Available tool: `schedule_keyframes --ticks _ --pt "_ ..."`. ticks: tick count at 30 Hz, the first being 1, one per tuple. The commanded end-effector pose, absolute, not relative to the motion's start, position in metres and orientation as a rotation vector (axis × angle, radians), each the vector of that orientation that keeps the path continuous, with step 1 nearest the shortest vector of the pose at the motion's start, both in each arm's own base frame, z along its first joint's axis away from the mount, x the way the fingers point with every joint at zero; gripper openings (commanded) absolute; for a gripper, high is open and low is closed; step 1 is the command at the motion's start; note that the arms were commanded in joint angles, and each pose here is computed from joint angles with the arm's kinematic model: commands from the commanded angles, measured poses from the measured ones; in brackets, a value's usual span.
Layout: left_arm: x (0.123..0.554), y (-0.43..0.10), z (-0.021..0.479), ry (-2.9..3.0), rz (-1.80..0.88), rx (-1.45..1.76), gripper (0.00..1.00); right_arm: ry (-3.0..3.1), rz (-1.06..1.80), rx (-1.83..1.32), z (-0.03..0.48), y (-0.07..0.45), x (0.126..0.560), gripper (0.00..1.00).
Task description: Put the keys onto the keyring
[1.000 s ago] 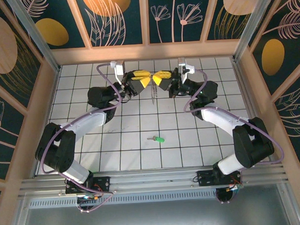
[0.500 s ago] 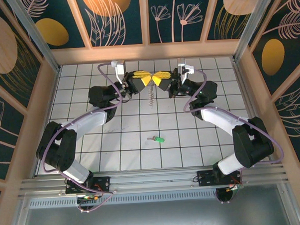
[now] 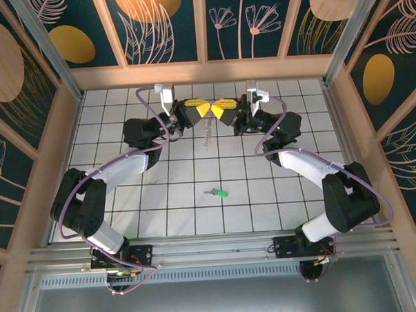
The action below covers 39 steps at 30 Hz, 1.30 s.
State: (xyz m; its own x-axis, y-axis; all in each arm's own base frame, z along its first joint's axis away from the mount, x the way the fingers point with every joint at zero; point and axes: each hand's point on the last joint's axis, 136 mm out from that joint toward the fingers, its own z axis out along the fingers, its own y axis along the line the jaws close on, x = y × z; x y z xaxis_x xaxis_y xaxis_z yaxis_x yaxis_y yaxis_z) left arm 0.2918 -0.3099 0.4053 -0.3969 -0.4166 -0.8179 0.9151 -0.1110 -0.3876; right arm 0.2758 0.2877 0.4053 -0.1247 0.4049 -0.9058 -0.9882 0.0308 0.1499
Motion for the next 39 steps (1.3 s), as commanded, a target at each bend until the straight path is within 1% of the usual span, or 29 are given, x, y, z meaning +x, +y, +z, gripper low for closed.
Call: schedule_keyframes --ticks 1,2,3,5,6,8,10,17,18,22,26,30,34,35,39 --pt "0.286 -0.312 0.414 1.093 -1.684 0.706 0.00 0.946 1.410 -0.832 0.420 0.289 0.266 0.00" --pt "0.285 -0.312 0.414 1.093 -1.677 0.713 0.00 0.957 1.409 -0.824 0.420 0.289 0.268 0.00" --pt "0.285 -0.312 0.413 1.094 -1.664 0.718 0.00 0.976 1.403 -0.802 0.421 0.287 0.272 0.06" --pt "0.286 -0.313 0.411 1.105 -1.627 0.728 0.00 1.014 1.382 -0.755 0.420 0.280 0.279 0.31" --pt "0.287 -0.313 0.410 1.111 -1.600 0.732 0.00 1.037 1.367 -0.721 0.420 0.274 0.284 0.41" --pt "0.288 -0.312 0.408 1.124 -1.549 0.742 0.00 1.081 1.335 -0.673 0.417 0.261 0.288 0.51" --pt "0.288 -0.312 0.406 1.131 -1.509 0.757 0.00 1.129 1.299 -0.630 0.411 0.250 0.290 0.57" --pt "0.287 -0.308 0.408 1.102 -1.372 0.792 0.00 1.358 1.094 -0.482 0.377 0.223 0.300 0.60" --pt "0.287 -0.306 0.401 1.107 -1.345 0.789 0.00 1.395 1.060 -0.445 0.371 0.218 0.304 0.60" --pt "0.283 -0.300 0.400 1.063 -1.229 0.810 0.00 1.542 0.914 -0.250 0.338 0.194 0.331 0.60" --pt "0.279 -0.297 0.399 1.026 -1.136 0.849 0.00 1.664 0.825 -0.150 0.304 0.183 0.349 0.61" --pt "0.277 -0.295 0.397 0.994 -1.055 0.892 0.00 1.776 0.791 -0.109 0.271 0.182 0.360 0.63" --pt "0.274 -0.296 0.392 0.976 -1.017 0.933 0.00 1.817 0.771 -0.015 0.253 0.174 0.367 0.66" --pt "0.273 -0.296 0.391 0.976 -1.013 0.939 0.00 1.831 0.759 0.002 0.249 0.172 0.368 0.68" --pt "0.269 -0.295 0.384 0.967 -0.995 0.956 0.00 1.877 0.780 -0.063 0.237 0.182 0.368 0.69"
